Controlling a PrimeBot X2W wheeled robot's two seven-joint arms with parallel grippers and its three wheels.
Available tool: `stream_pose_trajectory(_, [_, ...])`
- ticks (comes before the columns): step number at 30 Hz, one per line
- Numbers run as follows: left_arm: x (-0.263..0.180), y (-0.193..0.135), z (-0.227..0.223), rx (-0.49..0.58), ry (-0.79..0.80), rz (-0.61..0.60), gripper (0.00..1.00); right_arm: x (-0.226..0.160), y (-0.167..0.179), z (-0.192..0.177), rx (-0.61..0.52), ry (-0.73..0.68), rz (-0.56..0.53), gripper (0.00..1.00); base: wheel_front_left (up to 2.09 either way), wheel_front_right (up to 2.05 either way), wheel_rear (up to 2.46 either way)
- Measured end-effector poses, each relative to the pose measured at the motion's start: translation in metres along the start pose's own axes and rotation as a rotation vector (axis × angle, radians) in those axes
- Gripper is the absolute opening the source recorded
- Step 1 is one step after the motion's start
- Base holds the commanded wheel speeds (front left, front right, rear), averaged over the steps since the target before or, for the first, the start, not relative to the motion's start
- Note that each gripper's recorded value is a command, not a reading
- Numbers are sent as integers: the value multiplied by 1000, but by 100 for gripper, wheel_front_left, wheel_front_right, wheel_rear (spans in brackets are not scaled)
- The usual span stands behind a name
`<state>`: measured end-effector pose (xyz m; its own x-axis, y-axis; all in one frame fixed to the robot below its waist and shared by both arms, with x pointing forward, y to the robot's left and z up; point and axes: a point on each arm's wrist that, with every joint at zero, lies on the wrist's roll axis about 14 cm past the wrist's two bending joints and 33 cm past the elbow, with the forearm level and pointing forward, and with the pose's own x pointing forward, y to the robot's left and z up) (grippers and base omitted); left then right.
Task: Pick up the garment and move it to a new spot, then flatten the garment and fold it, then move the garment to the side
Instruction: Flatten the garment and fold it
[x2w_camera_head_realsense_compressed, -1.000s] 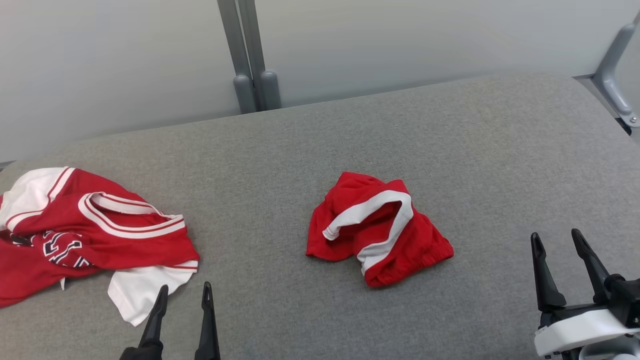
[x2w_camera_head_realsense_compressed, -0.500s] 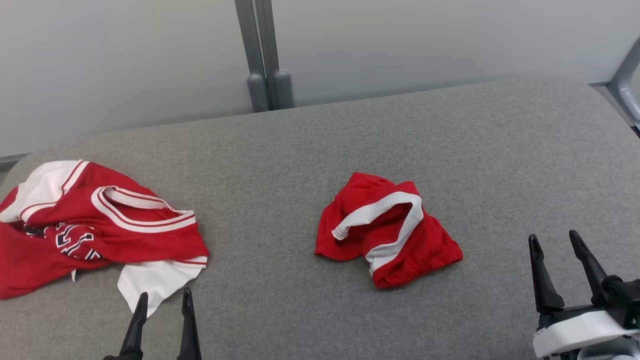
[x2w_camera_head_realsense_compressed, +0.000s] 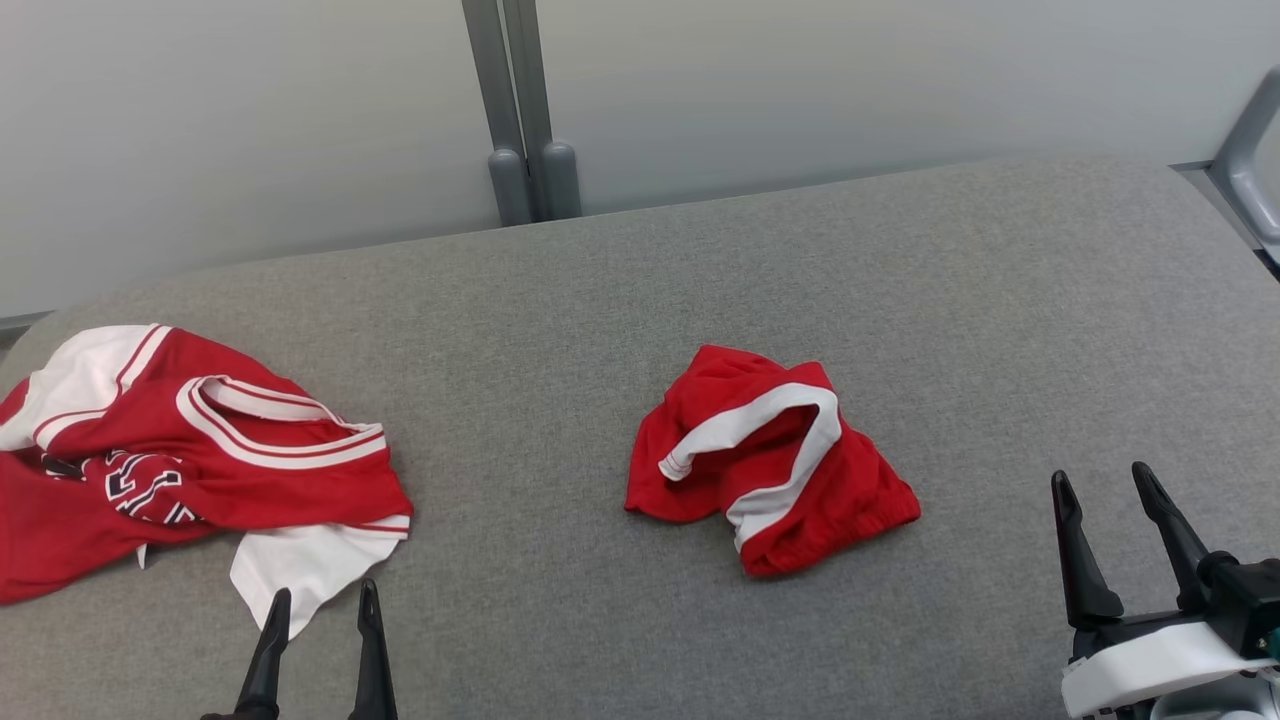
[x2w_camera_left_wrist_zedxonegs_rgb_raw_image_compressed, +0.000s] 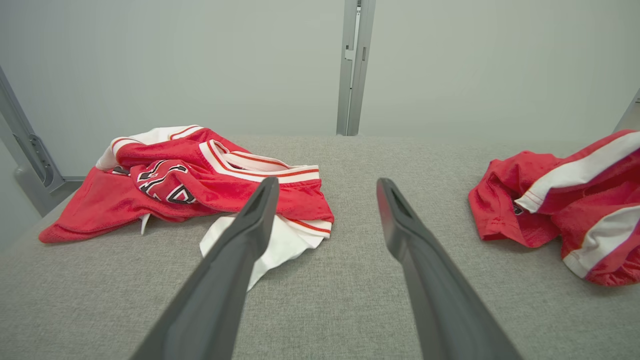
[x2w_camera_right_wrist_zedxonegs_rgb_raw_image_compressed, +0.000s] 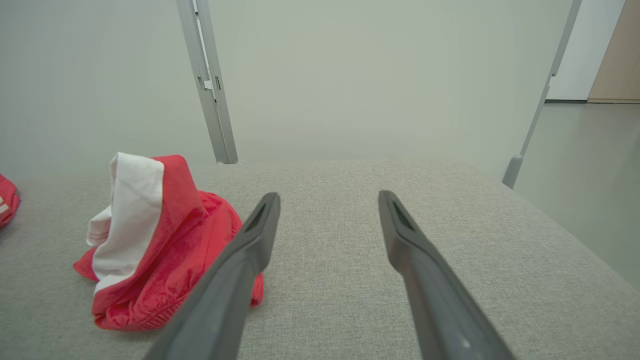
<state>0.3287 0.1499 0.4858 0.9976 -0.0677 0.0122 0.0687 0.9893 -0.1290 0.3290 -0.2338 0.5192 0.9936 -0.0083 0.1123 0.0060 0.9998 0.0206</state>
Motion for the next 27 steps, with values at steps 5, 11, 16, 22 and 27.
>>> stream_pose_trajectory(5, [4,-14,5,-13,-16,-43,100,-1,-1,0,0,1,-3,100,0,0,0])
stream_pose_trajectory(11, [23,-72,17,-67,-57,-237,100,-2,-2,1,1,-2,-10,100,0,0,0])
stream_pose_trajectory(16, [23,-148,-4,-123,24,-498,100,-3,-8,3,5,-8,-33,100,0,0,0])
stream_pose_trajectory(22, [16,-205,-44,-138,197,-699,100,-12,-22,4,8,-5,-96,100,0,0,0])
stream_pose_trajectory(27, [20,-225,-75,-168,329,-744,100,-23,-38,3,8,2,-163,100,0,0,0])
